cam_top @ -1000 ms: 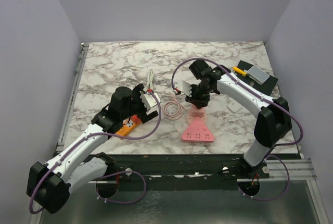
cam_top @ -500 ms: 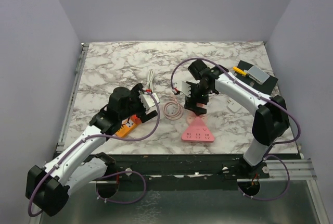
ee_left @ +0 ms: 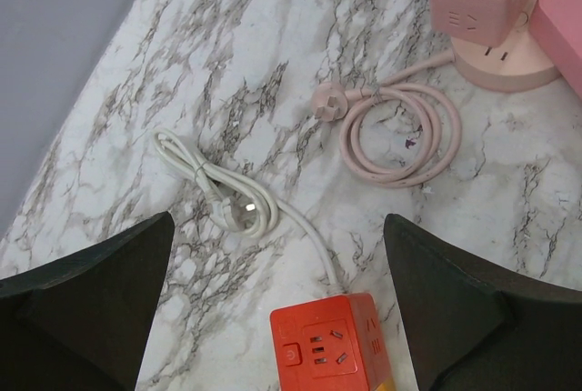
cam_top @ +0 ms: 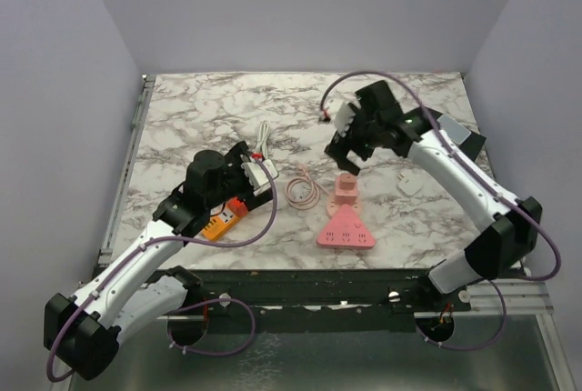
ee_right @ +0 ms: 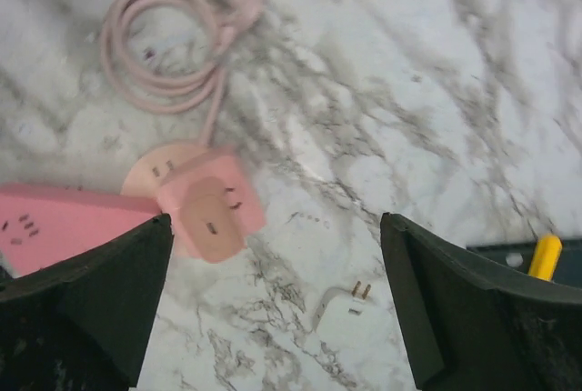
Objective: Insert the plug
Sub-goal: Insert the plug into the socket, then pick up the plug from the center of the board.
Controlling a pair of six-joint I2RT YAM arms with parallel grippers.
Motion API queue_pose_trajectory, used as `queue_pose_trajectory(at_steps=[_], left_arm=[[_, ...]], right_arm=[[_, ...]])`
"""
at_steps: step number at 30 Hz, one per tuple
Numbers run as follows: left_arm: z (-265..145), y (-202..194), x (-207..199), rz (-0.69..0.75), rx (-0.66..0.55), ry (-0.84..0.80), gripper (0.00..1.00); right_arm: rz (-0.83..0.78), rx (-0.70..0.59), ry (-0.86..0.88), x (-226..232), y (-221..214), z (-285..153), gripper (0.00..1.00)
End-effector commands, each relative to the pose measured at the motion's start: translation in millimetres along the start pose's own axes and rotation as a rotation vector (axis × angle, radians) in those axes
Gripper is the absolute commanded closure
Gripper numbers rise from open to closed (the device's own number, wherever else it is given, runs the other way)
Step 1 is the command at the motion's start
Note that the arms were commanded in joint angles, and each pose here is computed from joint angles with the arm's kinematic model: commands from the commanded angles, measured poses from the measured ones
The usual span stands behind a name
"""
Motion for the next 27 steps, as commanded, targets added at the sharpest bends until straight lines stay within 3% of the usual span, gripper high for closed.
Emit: queue_pose_trajectory(at_steps=[1,3,6,12,14,17,27], left_arm=[[-5,18,17,0.016,-0.034,0.061,0.01],[-7,22,21,0.009,-0.042,0.073,0.01],[-9,29,27,0.018,-0.053,0.096,0.01],[-10,39,40,0.036,-0.052,0.136,0.01],[-10,41,42,0.038,-0.057,0.137,0.01],[-11,42,42,0.044,-0.062,0.132,0.01],[-13,47,47,0.064,-0.063,0.155,0.01]], right_arm=[[0.6,-0.319,-0.459,-71,-4,-54,0.0],[0.9,-0.41,-0.558,-92,-39,-64,0.0],[1.172,-0.424,-0.6,-99,-87,-61,0.0],[1.545,-0.101,-0.756,-87,-163,-24,0.0],[1.597,-0.017,-0.784,-79,-178,-14,0.0],[1.637,-0.029,-0.809,-72,-189,-4,0.01],[1.693,0.076,-0.812,-61,-215,33,0.26]])
Point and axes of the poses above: each gripper's point midway between its finger pads, its own z axis out along the fingers, its own x axis along the line the jaws close on, y = z × x, the point moved 5 cm from there along -z, back along the fingers, and after that the axes turned 5 degrees about z, right-handed, at the moved point
